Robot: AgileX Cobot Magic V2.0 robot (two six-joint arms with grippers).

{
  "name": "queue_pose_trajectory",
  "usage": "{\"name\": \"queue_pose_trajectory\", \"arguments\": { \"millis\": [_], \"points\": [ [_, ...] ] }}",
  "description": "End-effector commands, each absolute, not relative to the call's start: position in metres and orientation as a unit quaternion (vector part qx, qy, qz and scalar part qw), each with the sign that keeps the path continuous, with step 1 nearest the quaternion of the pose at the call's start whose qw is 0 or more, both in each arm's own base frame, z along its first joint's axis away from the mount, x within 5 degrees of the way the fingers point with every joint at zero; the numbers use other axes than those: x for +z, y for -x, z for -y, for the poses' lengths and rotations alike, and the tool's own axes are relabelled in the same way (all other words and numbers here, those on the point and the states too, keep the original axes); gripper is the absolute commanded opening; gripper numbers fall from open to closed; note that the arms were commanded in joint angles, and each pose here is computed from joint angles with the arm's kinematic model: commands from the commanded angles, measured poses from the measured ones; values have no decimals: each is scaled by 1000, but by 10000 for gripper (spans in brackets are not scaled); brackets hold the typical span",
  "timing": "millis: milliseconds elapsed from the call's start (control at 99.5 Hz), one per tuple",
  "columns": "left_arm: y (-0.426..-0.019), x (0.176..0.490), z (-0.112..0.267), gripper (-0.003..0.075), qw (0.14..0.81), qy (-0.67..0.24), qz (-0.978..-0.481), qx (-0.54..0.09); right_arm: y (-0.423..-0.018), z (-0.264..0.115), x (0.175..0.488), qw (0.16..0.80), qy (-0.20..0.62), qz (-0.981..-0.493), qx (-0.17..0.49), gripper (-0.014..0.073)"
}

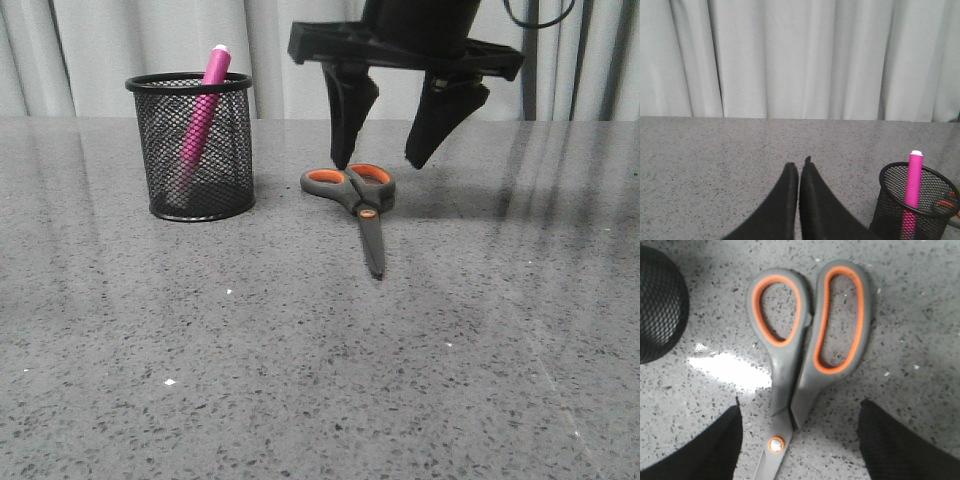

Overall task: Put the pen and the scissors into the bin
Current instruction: 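Lower the right gripper and close it on the scissors blades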

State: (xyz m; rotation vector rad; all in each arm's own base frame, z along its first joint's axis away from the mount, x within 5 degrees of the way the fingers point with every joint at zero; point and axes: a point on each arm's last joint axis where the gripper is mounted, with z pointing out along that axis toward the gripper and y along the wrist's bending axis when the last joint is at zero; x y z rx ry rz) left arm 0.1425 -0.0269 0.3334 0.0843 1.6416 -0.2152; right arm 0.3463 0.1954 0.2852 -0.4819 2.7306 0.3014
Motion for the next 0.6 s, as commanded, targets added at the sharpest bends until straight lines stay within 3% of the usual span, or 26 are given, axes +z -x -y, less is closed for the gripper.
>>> {"name": "queue_pose_trajectory", "arguments": {
  "millis": [0,593],
  "points": [
    [-142,349,23,-22,711,-17,-698,-89,-345,-200,308,215,173,-954,117,443],
    [-142,349,22,-22,713,-16,-696,-88,-356,-214,277,204,172,-961,74,443]
  ]
}}
